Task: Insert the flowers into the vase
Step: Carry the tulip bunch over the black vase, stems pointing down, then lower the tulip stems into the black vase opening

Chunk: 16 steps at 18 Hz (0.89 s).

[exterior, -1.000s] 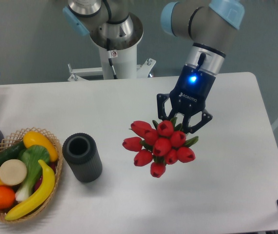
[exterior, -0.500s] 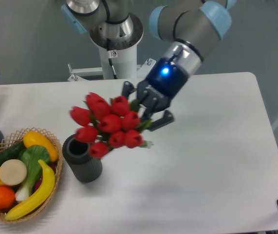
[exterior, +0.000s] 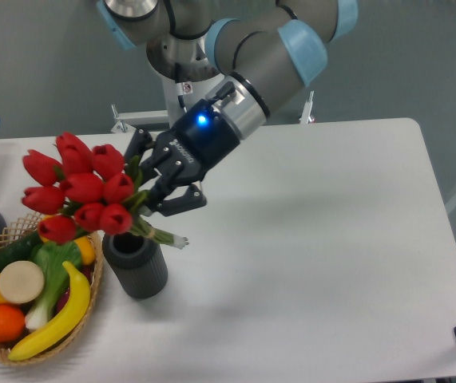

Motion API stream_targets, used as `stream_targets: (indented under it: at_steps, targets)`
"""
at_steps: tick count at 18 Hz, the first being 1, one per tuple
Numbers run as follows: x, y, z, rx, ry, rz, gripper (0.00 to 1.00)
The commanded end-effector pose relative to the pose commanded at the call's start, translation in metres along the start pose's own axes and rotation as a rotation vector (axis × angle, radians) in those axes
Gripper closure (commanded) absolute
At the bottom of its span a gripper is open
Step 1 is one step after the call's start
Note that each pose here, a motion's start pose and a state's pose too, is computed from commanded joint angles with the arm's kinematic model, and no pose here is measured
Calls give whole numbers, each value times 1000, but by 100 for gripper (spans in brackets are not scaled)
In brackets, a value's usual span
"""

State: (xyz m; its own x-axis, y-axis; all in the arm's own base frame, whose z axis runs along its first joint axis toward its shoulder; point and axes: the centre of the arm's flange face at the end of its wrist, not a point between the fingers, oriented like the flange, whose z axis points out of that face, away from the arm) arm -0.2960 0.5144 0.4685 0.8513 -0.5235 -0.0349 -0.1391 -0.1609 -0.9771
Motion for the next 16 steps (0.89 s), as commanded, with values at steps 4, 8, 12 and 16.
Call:
stream_targets:
  at_steps: [4,8,12,16]
  targets:
    - [16,12,8,37,35,24,66]
    - [26,18,9,94,63,21,66]
    - [34,17,9,122,76,20,66]
    - [33,21,6,124,70,9,66]
